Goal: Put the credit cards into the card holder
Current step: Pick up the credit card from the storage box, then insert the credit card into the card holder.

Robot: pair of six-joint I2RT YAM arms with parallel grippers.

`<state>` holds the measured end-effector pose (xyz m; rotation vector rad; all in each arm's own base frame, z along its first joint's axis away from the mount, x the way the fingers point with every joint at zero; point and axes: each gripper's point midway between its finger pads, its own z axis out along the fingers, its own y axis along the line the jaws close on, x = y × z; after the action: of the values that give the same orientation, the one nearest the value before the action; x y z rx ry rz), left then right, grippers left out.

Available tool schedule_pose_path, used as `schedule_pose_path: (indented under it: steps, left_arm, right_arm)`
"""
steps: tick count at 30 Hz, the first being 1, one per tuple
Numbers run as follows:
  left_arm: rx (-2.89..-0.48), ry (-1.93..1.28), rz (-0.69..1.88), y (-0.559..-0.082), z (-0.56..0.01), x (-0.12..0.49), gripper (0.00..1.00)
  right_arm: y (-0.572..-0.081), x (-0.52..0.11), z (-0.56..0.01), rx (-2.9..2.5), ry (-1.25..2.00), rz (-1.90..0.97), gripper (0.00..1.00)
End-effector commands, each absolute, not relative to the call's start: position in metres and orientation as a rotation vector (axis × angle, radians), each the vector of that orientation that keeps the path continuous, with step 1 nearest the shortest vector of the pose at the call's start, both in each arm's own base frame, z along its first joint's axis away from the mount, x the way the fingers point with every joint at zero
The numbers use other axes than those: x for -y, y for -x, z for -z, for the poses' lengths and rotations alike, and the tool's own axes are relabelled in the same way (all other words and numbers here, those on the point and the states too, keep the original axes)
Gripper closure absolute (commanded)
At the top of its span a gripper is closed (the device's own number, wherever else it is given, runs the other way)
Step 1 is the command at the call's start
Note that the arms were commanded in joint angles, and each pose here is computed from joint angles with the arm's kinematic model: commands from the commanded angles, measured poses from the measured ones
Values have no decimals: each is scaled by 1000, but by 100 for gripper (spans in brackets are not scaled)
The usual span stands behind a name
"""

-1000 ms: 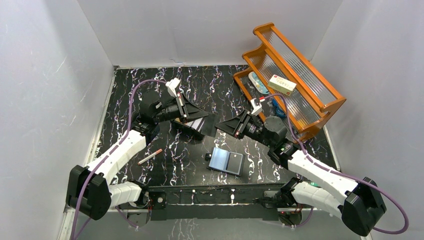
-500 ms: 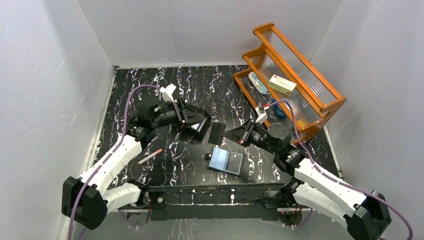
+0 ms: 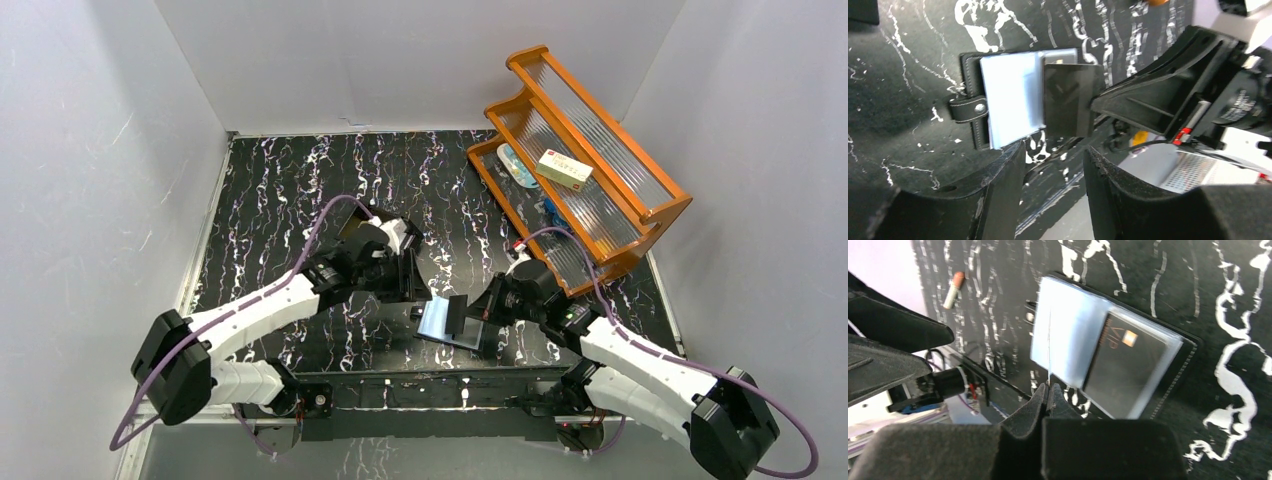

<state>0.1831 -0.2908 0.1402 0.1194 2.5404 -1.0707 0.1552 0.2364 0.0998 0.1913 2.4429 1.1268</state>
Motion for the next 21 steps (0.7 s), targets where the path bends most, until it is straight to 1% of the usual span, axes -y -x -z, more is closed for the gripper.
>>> schedule_pose_path:
  steps: [1, 5, 9, 16, 21]
  left_arm:
    - [-2597, -157, 880, -177, -110, 279, 56]
    - [-2651, -194, 811, -170, -87, 278, 60]
    - [-2675, -222, 759, -167, -74, 278, 65]
    - [-2720, -267, 661, -166, -48, 276, 78]
    - [-2746, -292, 612, -163, -34, 275, 81]
  right_arm:
    - [-157, -225, -83, -2463, -167, -1033, 100]
    - [-151, -221, -62, -2506, -181, -1042, 100]
    - [-152, -218, -58, -2511, -188, -1037, 100]
    - [-154, -222, -60, -2476, -224, -1133, 100]
    - [-154, -221, -58, -2466, -234, -1164, 100]
